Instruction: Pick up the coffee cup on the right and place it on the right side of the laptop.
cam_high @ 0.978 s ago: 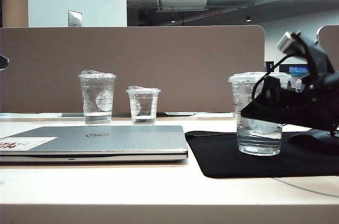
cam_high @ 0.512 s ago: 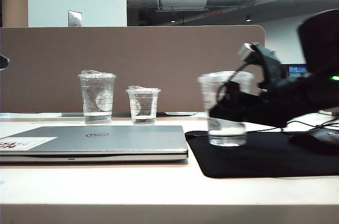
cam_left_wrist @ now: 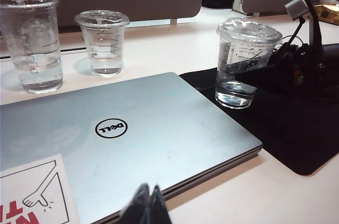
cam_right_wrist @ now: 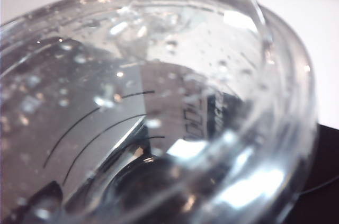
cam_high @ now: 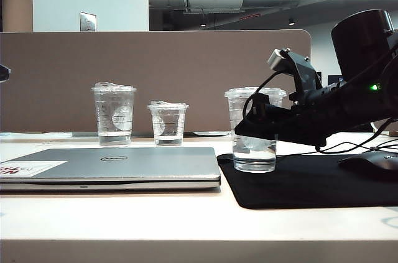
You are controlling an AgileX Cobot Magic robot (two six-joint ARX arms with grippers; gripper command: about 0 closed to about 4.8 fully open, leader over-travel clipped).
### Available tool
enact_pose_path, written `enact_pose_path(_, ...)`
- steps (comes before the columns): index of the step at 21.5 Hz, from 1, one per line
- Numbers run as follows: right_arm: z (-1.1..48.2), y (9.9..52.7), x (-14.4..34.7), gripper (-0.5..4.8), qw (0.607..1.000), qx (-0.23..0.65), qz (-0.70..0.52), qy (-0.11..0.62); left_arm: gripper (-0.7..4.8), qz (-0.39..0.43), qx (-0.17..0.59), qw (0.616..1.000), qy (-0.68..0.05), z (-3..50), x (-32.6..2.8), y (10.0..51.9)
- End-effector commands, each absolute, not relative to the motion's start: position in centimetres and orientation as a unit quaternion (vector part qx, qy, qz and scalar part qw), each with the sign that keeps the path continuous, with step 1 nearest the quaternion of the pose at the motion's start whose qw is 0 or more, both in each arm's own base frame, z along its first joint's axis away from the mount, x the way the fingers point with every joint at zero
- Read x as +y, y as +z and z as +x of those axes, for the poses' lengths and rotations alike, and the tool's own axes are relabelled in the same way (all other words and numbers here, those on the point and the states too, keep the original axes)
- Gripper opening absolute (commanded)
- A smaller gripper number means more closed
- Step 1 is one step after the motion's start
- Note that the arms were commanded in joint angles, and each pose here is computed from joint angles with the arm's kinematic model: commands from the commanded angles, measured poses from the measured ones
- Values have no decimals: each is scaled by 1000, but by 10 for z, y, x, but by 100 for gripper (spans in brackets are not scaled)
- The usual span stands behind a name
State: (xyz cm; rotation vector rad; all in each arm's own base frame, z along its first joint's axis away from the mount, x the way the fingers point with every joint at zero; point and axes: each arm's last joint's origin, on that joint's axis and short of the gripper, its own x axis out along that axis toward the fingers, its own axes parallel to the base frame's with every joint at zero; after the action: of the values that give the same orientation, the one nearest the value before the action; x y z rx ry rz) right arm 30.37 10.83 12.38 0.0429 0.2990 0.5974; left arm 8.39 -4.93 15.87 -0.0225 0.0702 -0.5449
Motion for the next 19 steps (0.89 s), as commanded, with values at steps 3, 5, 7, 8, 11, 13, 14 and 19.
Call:
enact_pose_path(3, 303, 122, 109, 479, 942, 164, 20, 292, -5, -12, 27, 963, -269, 84, -49, 161)
enact_pose_path(5, 303, 121, 109, 479, 942, 167, 20, 292, -5, -12, 27, 963, -268, 84, -49, 161)
enact_pose_path(7, 303, 121, 108, 479, 941, 170, 21, 292, -5, -12, 27, 963, -268, 84, -49, 161)
enact_pose_path(8, 303, 121, 108, 479, 941, 170, 21, 292, -5, -12, 27, 963, -268, 84, -49, 161)
enact_pose_path(11, 302, 121, 108, 479, 941, 169, 21, 292, -5, -12, 27, 963, -269, 84, -49, 161)
enact_pose_path(13, 302, 121, 108, 479, 941, 171, 21, 292, -5, -12, 27, 963, -269, 84, -49, 161)
enact_pose_path(14, 302, 120, 108, 479, 940, 173, 21, 292, -5, -12, 27, 963, -269, 84, -49, 161)
enact_pose_path(19, 300, 116, 108, 479, 936, 197, 20, 290, -5, -12, 27, 963, -269, 84, -49, 161)
